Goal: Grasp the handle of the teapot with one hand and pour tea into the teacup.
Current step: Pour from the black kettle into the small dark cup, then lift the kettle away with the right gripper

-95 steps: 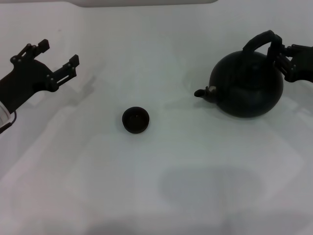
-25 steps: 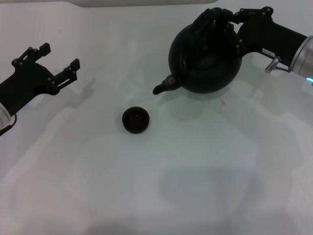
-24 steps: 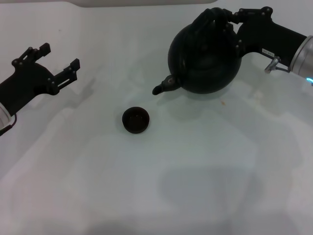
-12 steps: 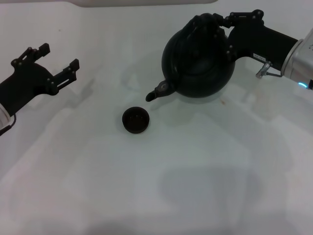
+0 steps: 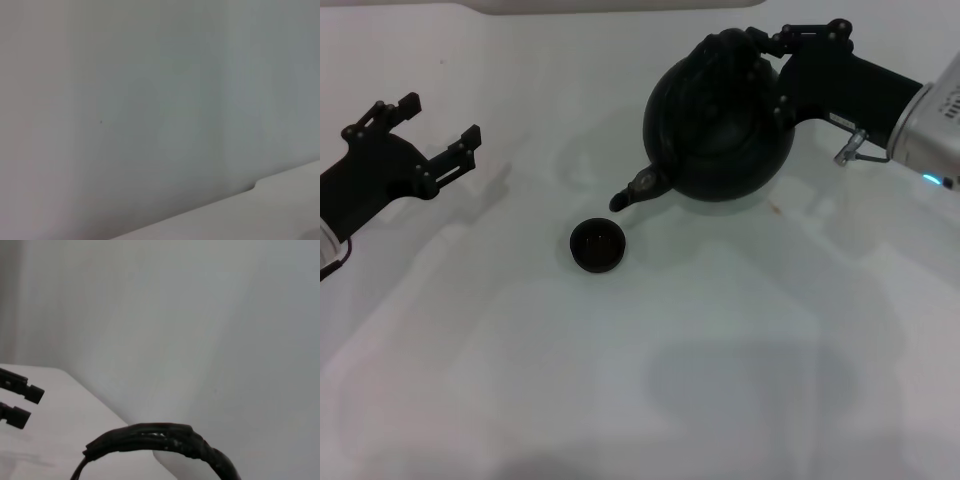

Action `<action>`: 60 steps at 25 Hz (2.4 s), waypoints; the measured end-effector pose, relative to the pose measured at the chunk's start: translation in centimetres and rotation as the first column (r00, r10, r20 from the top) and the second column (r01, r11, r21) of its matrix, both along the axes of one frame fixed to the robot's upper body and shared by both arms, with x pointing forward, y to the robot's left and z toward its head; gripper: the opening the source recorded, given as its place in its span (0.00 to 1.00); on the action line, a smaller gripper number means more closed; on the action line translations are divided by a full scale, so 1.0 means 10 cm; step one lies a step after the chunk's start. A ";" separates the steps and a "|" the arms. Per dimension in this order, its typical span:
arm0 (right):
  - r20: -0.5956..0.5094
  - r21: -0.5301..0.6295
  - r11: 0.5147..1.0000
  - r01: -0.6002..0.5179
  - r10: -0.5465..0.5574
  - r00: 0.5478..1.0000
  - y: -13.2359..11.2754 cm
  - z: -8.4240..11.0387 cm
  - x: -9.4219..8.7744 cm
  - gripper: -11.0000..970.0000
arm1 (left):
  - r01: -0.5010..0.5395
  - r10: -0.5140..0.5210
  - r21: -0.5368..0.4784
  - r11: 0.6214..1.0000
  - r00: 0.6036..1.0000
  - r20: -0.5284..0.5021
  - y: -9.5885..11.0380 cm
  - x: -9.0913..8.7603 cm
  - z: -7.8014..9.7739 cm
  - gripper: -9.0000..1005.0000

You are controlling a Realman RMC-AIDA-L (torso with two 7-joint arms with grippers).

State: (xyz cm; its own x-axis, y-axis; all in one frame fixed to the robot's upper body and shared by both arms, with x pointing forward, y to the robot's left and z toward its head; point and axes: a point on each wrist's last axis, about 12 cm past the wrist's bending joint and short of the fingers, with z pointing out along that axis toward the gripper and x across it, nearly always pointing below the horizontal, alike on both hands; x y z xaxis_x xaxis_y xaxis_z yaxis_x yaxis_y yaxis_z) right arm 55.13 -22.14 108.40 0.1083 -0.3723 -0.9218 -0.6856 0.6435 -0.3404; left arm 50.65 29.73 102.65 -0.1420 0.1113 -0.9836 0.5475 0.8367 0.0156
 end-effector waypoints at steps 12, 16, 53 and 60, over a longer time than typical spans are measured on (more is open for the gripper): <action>0.036 -0.090 0.996 0.000 0.003 0.999 0.20 0.02 -0.05 0.16 | 0.002 -0.002 -0.004 1.000 1.000 -0.007 -0.01 -0.02 -0.02 0.85; 0.045 -0.087 0.996 -0.002 0.006 0.999 0.21 0.04 -0.05 0.16 | 0.002 -0.002 0.002 1.000 1.000 -0.003 -0.01 -0.02 -0.02 0.84; 0.134 -0.212 0.977 -0.001 0.030 0.990 0.35 0.06 -0.15 0.15 | 0.000 0.000 0.010 1.000 1.000 -0.010 -0.01 -0.01 -0.04 0.84; 0.152 -0.228 0.974 -0.003 0.038 0.988 0.36 0.06 -0.15 0.15 | 0.000 0.000 0.009 1.000 1.000 -0.012 -0.01 -0.01 -0.04 0.84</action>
State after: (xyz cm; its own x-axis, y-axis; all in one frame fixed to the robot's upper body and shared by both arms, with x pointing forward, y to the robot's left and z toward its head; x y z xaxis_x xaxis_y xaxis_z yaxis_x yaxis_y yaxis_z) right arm 53.67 -18.57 109.05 0.2527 -0.5654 -0.7851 -0.6253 0.5238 -0.5785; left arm 50.54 29.61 102.22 -0.1538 0.1204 -0.9807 0.5476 0.8366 0.0168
